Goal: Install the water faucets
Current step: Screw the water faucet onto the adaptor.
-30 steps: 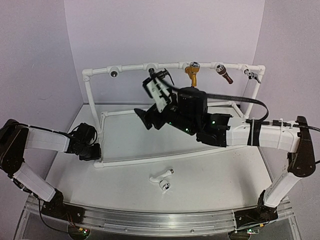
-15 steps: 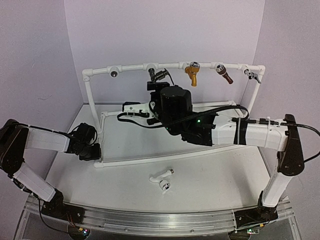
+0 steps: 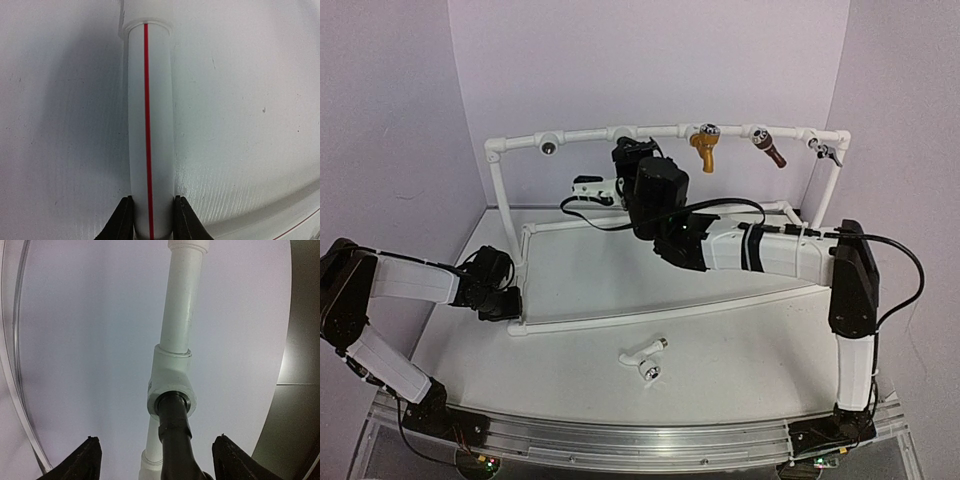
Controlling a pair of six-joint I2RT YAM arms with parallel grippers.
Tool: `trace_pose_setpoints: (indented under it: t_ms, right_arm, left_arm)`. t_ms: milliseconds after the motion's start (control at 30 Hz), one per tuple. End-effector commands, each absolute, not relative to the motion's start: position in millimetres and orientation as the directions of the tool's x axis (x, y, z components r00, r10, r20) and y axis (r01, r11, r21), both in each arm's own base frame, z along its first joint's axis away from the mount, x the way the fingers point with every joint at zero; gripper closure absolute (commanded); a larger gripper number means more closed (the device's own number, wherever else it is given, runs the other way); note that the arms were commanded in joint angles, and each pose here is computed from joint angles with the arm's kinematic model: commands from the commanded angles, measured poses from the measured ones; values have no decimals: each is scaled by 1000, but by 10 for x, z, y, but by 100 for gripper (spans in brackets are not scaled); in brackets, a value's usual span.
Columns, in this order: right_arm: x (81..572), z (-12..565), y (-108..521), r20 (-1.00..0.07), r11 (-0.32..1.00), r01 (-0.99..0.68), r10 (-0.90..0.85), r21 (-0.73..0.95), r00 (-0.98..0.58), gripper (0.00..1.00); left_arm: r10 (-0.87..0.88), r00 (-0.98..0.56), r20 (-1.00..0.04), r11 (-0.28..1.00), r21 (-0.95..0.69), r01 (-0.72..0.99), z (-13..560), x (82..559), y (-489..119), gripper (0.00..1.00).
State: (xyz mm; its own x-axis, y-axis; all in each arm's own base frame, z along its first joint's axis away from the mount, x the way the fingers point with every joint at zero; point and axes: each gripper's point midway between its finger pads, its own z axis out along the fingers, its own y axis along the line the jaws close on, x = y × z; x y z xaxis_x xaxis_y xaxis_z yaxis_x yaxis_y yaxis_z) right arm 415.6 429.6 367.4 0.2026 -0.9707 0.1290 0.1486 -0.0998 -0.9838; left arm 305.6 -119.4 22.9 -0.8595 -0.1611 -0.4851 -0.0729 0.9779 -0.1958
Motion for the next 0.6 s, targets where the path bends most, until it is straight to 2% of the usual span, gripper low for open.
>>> trace_pose_setpoints:
  t_ms: [0,167,300,400,567]
  right_arm:
    - [4211,3978,4184,58,-24,223,-988,-974,145,33]
    - [4273,3920,4198,16,17,229,-990,-973,140,52]
    - [4329,3895,4215,-65,93,233,-990,-968,127,69]
    - [4357,3892,4216,-173,200,245,-977,-949,127,83]
    - [4373,3969,4135,-421,441,277,-898,-854,131,91]
  left_arm:
    - [-70,-881,-468,921,-369,122,334,2980,-1766,100]
    - [-70,-881,-468,921,-370,123,338,2979,-1768,100]
    - [-69,-882,-466,921,-369,122,329,2976,-1767,100]
    - [-69,-882,-466,921,-369,123,330,2981,-1769,100]
    - [-68,-883,-464,921,-369,124,323,2980,-1772,100]
